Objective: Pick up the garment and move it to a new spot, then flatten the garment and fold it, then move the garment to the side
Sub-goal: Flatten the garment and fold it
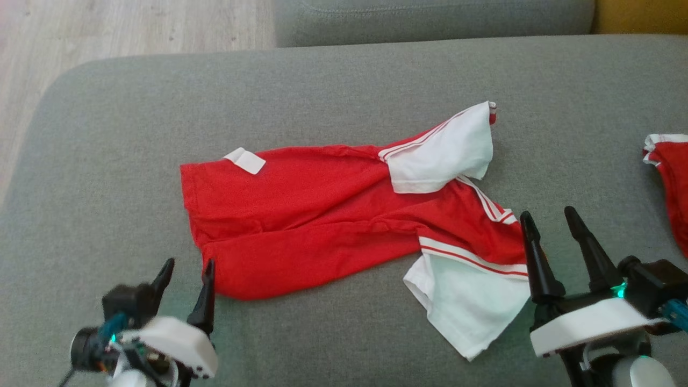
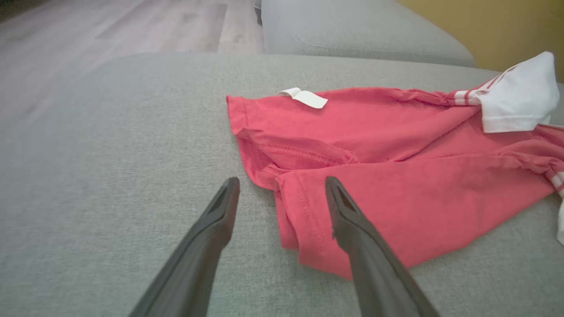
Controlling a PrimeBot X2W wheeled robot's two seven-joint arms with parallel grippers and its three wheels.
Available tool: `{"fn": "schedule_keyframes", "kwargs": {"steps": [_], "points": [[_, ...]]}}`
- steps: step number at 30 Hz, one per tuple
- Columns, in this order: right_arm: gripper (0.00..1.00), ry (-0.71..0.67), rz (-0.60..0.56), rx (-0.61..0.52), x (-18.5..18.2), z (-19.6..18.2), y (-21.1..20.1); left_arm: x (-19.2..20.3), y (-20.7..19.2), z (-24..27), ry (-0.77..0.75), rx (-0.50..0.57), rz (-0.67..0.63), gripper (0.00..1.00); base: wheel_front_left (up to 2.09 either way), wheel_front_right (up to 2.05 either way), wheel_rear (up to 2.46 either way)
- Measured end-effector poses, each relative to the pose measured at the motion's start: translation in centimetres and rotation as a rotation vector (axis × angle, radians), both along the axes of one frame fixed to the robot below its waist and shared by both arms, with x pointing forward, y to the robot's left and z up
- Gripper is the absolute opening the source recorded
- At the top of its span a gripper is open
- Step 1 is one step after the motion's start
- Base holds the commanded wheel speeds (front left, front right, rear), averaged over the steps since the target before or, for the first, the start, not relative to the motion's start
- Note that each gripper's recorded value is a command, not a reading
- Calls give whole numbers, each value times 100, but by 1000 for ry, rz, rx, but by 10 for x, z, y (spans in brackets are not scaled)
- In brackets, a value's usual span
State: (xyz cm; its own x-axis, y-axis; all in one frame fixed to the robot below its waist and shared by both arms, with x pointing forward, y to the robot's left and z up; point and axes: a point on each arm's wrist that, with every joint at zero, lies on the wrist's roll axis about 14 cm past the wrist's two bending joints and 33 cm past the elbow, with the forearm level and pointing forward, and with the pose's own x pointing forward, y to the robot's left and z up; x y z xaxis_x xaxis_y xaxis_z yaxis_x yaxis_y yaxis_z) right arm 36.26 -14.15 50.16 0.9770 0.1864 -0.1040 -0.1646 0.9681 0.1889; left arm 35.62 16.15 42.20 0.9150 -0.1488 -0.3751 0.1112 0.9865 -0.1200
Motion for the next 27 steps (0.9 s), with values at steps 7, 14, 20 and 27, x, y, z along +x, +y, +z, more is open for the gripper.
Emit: {"fn": "schedule_keyframes", "kwargs": {"steps": [7,14,20,27], "points": [[100,46,0,0,0,-13,0,13,-14,-23,173,-60,-65,100,0,0,0],[100,95,-13,21,-2,-28,-3,17,-21,-39,260,-89,-104,0,0,0,0],[100,155,-13,36,-5,-43,-3,26,-24,-30,211,-95,-119,0,0,0,0],[100,483,46,62,-58,-119,17,34,-21,-12,128,-81,-118,0,0,0,0]]}}
